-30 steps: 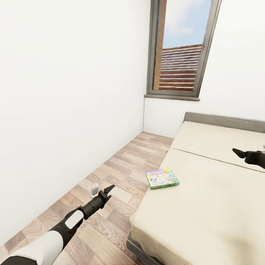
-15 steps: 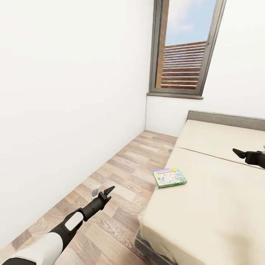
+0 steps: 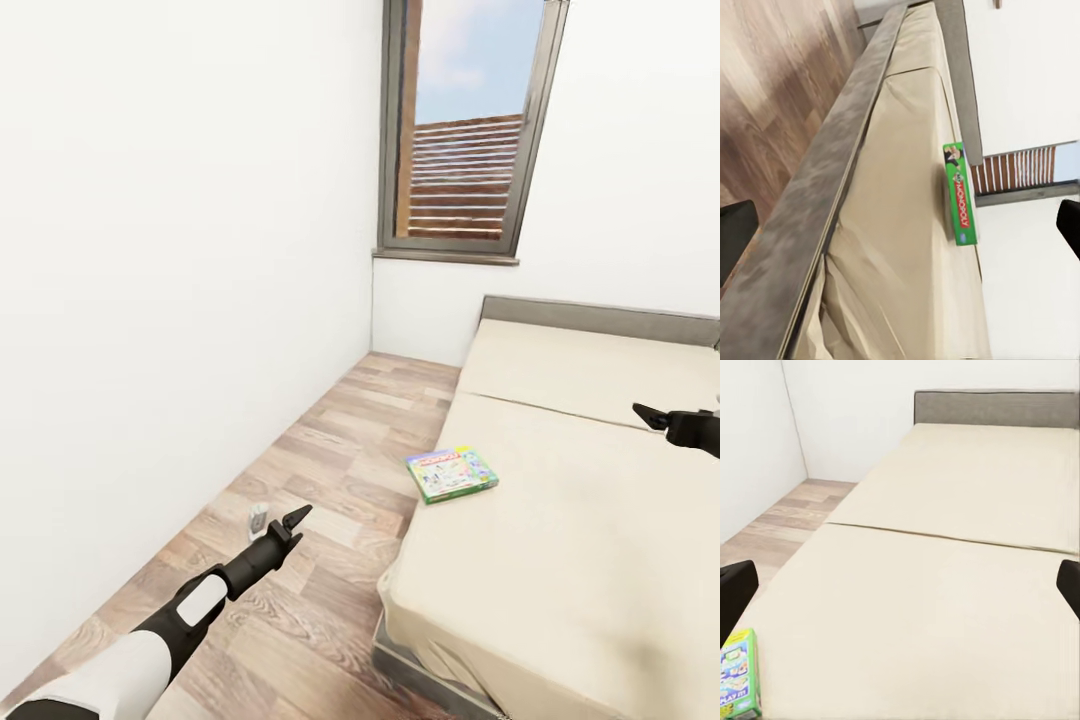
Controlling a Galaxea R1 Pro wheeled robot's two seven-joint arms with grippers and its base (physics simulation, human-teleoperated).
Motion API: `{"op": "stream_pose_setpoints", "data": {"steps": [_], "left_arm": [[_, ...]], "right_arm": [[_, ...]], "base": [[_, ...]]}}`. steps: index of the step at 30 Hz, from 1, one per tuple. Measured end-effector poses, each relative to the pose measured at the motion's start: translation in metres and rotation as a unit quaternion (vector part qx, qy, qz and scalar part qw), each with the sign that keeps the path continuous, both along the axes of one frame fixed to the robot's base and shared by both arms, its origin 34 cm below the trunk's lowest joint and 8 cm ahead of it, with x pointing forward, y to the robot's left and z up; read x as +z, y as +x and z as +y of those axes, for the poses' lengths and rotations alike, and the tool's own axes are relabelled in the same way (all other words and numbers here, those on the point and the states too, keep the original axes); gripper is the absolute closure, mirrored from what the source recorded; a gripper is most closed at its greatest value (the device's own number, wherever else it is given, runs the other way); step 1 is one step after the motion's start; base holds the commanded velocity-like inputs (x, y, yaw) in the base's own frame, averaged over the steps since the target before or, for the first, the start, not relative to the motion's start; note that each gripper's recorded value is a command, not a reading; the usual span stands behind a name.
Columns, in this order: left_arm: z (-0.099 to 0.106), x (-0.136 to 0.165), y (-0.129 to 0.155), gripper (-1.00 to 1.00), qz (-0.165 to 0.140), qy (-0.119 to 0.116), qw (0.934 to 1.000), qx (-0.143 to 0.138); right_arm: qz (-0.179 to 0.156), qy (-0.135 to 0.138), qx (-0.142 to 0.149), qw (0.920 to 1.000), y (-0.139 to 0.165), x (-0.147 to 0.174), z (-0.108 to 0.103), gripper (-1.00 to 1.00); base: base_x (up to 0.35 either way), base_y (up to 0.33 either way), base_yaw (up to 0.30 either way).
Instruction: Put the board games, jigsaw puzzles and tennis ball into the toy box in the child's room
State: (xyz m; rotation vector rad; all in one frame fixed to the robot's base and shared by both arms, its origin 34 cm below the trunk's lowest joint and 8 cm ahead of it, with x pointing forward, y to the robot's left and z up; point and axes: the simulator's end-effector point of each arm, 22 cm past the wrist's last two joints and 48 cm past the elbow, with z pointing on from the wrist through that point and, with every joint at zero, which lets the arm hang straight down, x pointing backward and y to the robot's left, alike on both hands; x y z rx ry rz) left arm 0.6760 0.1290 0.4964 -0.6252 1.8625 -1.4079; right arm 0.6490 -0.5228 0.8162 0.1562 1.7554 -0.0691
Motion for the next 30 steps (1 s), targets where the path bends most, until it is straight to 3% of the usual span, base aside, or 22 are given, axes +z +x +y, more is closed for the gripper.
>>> {"op": "stream_pose_setpoints", "data": {"steps": [8, 17, 25, 30], "left_arm": [[0.0, -0.001, 0.0, -1.0, 0.001, 0.0, 1.0, -0.001], [-0.001, -0.005, -0.001, -1.0, 0.009, 0.006, 0.9999, -0.002], [0.0, -0.012, 0.001, -1.0, 0.022, 0.014, 0.9996, 0.003], [0.002, -0.02, 0.01, -1.0, 0.049, 0.036, 0.998, 0.013]], "right_arm": [[-0.001, -0.002, 0.001, 1.0, 0.001, -0.001, 0.0, -1.0], [-0.026, -0.023, 0.004, 0.9994, 0.003, 0.01, 0.0, -1.0], [-0.025, -0.022, 0.003, 0.9994, 0.003, 0.009, 0.0, -1.0], [-0.024, -0.021, 0.003, 0.9995, 0.004, 0.007, 0.0, -1.0]], "base": [[0.0, 0.004, -0.246], [0.161, 0.111, -0.027], [0.186, 0.134, -0.092], [0.035, 0.025, -0.241]]}}
